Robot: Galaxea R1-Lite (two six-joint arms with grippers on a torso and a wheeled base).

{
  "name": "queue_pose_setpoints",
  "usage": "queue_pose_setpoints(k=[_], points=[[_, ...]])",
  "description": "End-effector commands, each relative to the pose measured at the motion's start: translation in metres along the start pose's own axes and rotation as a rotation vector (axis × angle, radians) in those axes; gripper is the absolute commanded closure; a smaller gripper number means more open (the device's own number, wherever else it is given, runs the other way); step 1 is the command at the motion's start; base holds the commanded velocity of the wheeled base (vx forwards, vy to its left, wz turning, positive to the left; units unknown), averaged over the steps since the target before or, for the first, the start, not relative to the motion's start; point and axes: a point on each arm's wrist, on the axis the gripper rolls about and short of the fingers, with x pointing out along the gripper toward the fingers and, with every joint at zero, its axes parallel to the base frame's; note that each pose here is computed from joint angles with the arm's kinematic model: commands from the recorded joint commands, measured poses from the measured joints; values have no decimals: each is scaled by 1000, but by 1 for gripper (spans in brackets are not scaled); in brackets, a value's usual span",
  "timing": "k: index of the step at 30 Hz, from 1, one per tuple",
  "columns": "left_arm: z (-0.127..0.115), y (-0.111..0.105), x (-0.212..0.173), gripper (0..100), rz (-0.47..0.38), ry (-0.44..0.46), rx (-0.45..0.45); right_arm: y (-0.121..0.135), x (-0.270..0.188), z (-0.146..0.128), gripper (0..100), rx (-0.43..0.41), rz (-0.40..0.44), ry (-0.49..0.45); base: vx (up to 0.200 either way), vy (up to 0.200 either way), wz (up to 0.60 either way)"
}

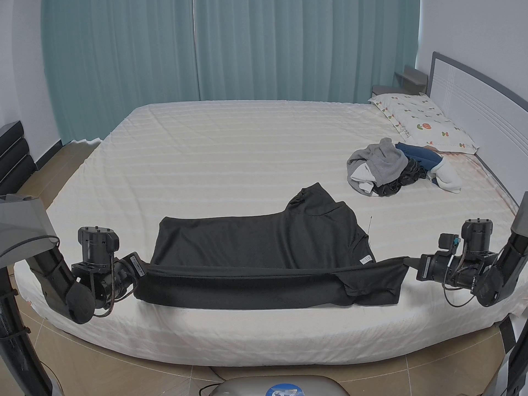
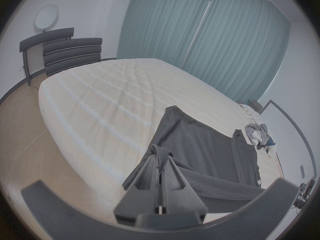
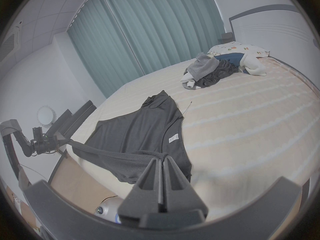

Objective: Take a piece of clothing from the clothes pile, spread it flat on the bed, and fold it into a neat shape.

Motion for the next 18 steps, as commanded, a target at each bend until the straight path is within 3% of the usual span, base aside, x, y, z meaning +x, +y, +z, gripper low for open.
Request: queue_pose_setpoints(k=[1,10,18], points=[[-8,-2,30,100,18,24,3,-3,36,-11,100,19,-9,44,0,0,0],[-9,-5,50,100,17,20,2,2,49,-1,100,60,13,16,0,0,0],[-9,-10,74,100,7,3,-4,-8,75,-4,100,104,-32,-1,0,0,0]])
